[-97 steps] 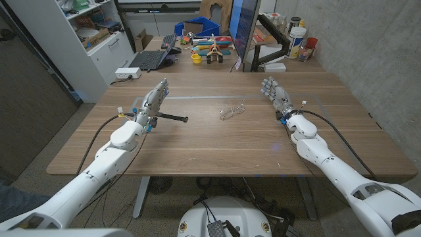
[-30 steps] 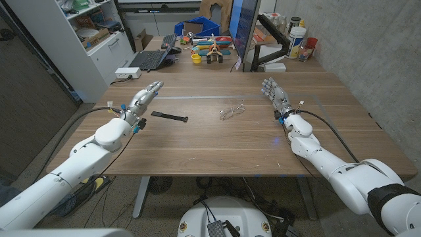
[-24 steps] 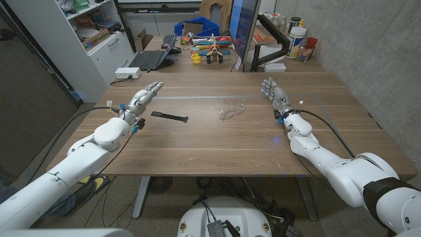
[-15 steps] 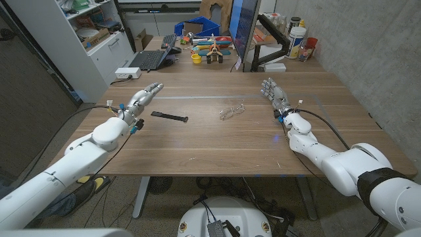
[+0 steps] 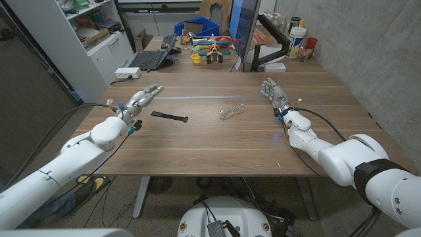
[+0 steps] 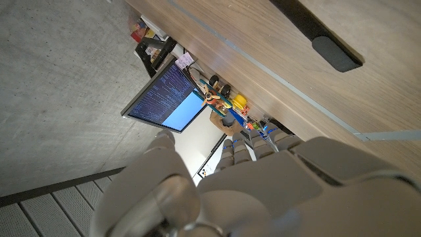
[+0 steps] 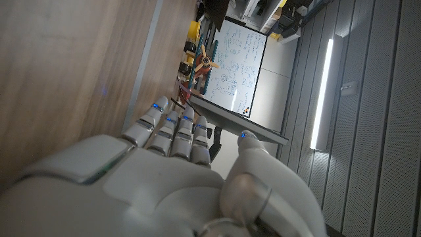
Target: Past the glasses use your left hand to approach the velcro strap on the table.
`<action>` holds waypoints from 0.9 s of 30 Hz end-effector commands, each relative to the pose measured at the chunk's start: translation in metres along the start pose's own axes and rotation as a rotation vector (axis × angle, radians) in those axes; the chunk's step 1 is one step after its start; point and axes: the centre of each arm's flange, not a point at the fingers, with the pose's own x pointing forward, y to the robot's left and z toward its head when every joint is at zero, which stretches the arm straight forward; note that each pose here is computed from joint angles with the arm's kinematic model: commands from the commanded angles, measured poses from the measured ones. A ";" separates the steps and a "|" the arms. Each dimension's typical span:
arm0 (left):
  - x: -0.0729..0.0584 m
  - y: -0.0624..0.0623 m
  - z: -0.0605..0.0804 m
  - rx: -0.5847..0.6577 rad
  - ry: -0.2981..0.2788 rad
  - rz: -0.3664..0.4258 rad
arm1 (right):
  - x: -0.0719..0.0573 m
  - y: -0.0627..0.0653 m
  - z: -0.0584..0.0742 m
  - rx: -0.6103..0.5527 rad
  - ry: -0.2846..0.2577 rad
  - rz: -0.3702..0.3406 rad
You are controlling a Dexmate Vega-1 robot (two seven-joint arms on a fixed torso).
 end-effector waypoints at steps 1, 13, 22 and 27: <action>0.001 0.004 0.002 0.074 0.018 0.005 | 0.007 -0.002 -0.002 0.001 0.053 -0.019; 0.007 0.005 0.003 0.154 0.034 0.002 | 0.010 0.000 -0.008 0.010 0.100 -0.034; 0.009 0.008 0.001 0.192 0.043 0.002 | 0.012 0.004 -0.011 0.011 0.122 -0.042; 0.011 0.008 0.001 0.237 0.053 0.000 | 0.014 0.006 -0.010 0.009 0.128 -0.042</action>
